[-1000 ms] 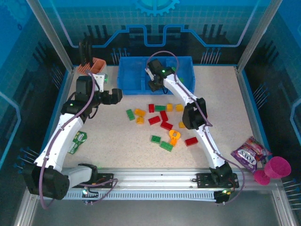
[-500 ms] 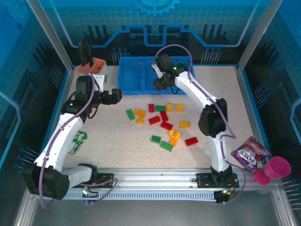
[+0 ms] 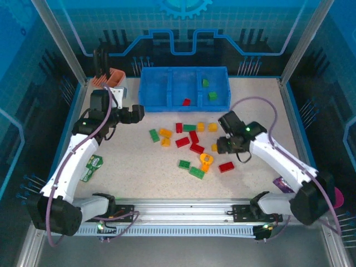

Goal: Sort the legos into containers by color
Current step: Pick up the lego from the bottom-right of the table.

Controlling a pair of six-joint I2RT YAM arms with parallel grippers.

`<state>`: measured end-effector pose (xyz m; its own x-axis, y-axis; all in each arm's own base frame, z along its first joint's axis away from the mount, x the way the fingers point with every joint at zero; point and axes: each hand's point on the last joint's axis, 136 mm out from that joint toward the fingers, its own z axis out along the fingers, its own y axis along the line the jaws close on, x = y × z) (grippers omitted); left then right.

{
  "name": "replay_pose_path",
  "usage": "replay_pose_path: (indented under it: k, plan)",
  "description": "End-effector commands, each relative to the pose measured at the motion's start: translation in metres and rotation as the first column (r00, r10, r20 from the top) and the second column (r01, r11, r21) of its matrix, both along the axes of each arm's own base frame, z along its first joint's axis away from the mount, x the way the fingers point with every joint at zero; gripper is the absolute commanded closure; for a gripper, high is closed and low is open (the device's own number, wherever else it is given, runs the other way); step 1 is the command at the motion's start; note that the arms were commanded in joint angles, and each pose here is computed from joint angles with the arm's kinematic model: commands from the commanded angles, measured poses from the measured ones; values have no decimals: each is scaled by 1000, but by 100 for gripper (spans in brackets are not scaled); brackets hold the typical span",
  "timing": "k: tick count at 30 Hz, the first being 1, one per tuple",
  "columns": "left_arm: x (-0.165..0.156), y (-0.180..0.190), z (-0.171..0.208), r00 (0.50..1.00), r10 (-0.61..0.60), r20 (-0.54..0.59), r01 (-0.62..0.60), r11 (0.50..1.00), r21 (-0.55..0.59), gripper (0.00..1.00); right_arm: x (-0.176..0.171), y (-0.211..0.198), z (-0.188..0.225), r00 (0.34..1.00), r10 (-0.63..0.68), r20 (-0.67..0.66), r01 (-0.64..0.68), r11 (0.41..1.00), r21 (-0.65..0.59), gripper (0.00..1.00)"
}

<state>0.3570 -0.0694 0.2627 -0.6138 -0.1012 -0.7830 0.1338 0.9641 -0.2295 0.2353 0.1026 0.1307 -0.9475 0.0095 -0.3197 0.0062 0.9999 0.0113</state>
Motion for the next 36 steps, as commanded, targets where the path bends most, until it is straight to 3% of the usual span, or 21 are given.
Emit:
replay_pose_path:
  k: [1,5,13,17,36]
  plan:
    - [-2,-3,14,1000,3,13,-2,1000,-25,1,-38,-17,-22,946,-312,-83,319,944,87,39]
    - [-2,-4,13,1000,2,11,-1,1000,-28,1,-58,-34,-34,834,-551,-20,548,823,150,35]
    - [-2,-3,14,1000,5,12,-5,1000,-26,1,-41,-13,-39,722,-690,-54,658,660,363,31]
    - [-3,-2,17,1000,8,22,-8,1000,-20,1,-38,-1,-55,671,-728,-142,716,585,381,31]
    - [-2,0,14,1000,11,26,-11,1000,-13,1,-33,6,-95,561,-781,-275,823,492,283,27]
